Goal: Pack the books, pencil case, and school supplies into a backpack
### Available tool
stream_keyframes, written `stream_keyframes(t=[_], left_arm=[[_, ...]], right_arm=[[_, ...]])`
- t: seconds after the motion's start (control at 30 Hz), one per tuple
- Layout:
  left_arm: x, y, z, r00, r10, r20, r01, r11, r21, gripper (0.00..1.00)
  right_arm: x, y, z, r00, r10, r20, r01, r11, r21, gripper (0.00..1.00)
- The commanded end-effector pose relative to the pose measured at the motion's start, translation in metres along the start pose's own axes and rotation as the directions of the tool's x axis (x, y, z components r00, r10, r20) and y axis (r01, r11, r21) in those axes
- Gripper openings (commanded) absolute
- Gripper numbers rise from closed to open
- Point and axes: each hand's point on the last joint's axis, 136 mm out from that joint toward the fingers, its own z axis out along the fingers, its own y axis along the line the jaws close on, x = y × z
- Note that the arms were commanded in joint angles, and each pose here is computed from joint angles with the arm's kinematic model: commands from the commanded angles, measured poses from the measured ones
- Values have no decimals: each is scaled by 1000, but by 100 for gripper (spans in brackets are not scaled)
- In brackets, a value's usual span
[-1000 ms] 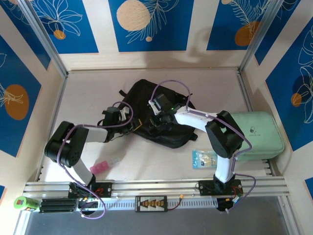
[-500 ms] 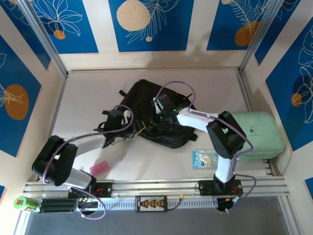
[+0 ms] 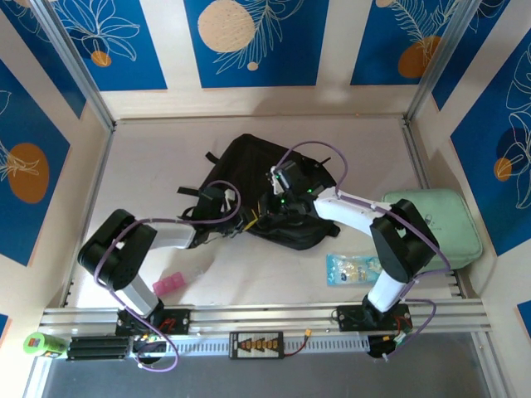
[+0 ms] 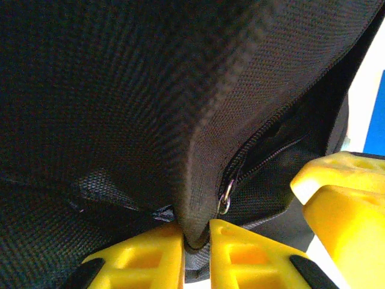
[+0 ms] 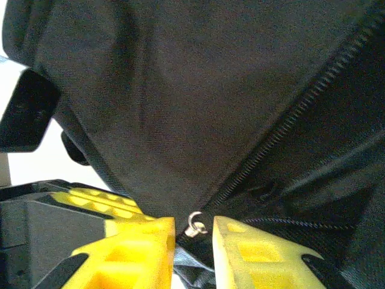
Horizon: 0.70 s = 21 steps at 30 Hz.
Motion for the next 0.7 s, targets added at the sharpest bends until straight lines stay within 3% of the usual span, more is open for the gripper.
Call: stream_keyframes(t=[0.0,0.2,0.4,0.53,0.67], left_arm=[[11,23,9,998,56,-39,-59,994,-95,16],[20,46,14,995,56,-78,-68,984,-165,17],[18,40,20,994,70,-85,-82,986,-144,13],[18,39,23,994,69,-86,-79,989,-128,9],[19,43,24,994,56,-89,-67,988,-136,7]], right_arm=[[25,-25,10,988,122,-93,-119,992,40,25],[27,-41,22,977,182,-113,-173,981,88,25],[26,-52,24,978,177,-111,-155,972,178,27],[29,-69,22,958,269,-97,-240,940,242,30],[24,-64,17,929,359,-90,-333,917,218,32]])
